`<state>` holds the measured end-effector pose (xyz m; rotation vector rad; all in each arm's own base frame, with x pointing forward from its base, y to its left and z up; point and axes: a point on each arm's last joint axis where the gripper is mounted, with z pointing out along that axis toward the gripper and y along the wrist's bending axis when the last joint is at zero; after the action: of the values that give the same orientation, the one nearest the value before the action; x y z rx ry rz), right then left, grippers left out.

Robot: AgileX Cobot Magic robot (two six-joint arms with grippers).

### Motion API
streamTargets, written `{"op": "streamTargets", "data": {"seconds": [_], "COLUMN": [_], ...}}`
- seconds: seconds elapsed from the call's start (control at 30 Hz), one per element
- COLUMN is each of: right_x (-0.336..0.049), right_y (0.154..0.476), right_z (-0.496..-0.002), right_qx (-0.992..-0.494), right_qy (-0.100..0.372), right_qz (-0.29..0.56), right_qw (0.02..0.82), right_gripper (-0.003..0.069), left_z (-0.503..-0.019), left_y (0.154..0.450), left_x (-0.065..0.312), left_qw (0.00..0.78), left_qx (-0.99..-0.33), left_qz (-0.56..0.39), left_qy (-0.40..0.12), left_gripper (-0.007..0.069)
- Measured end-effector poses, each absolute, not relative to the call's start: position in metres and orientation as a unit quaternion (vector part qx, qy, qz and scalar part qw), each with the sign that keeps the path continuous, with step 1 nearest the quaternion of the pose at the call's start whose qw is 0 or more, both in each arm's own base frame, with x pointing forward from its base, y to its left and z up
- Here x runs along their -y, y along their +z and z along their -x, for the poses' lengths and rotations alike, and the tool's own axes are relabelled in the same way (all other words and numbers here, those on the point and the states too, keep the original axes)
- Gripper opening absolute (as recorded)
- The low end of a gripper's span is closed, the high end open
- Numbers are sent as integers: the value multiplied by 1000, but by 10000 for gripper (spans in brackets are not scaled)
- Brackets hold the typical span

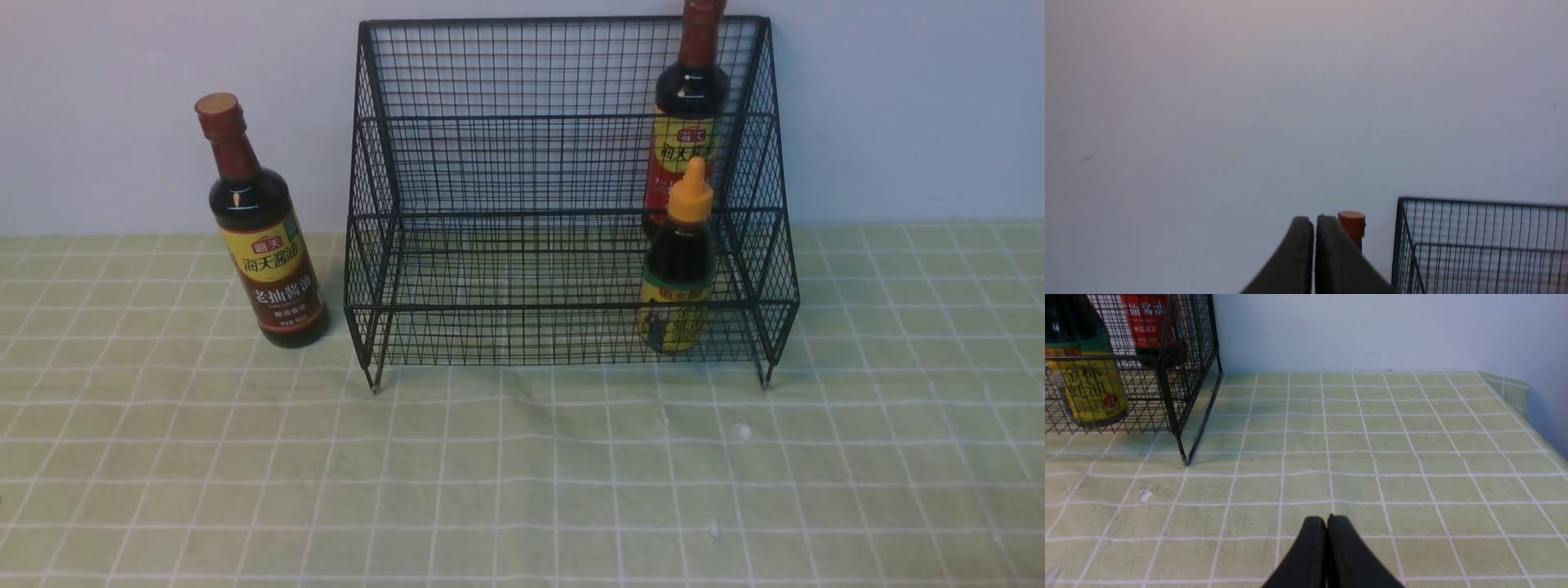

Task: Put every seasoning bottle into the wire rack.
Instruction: Use the left arm to grab the condiment bottle closest to it

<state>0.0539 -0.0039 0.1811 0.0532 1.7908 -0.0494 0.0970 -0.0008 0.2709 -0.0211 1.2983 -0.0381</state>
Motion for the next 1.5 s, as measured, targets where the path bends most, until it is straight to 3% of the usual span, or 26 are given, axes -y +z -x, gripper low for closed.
{"op": "streamTargets", "data": {"seconds": [0.2,0.33,0.47,0.6,1.23,1.37,1.4,1.5], "right_x": [4,4,4,4,4,4,4,4], "right_y": [181,181,181,181,181,181,181,181], "right_z": [-54,-54,-54,-54,-54,-54,-54,-54], "right_qx": [-780,-780,-780,-780,-780,-780,-780,-780], "right_qy": [-22,-22,-22,-22,-22,-22,-22,-21], "right_qz": [-23,-23,-23,-23,-23,-23,-23,-23], "right_qw": [625,625,625,625,625,625,625,625], "right_gripper": [-13,-13,-13,-13,-13,-13,-13,-13], "left_z": [-160,-213,-244,-272,-384,-393,-395,-393], "left_y": [283,285,285,281,245,241,241,244], "left_x": [7,12,16,17,20,21,21,21], "left_qw": [736,698,683,671,657,654,651,648], "left_qx": [-676,-714,-727,-738,-751,-754,-756,-758], "left_qz": [-14,-22,-44,-48,-34,-36,-41,-42], "left_qy": [-27,-48,-48,-48,-58,-56,-54,-53], "left_gripper": [108,298,435,510,508,385,268,258]}}
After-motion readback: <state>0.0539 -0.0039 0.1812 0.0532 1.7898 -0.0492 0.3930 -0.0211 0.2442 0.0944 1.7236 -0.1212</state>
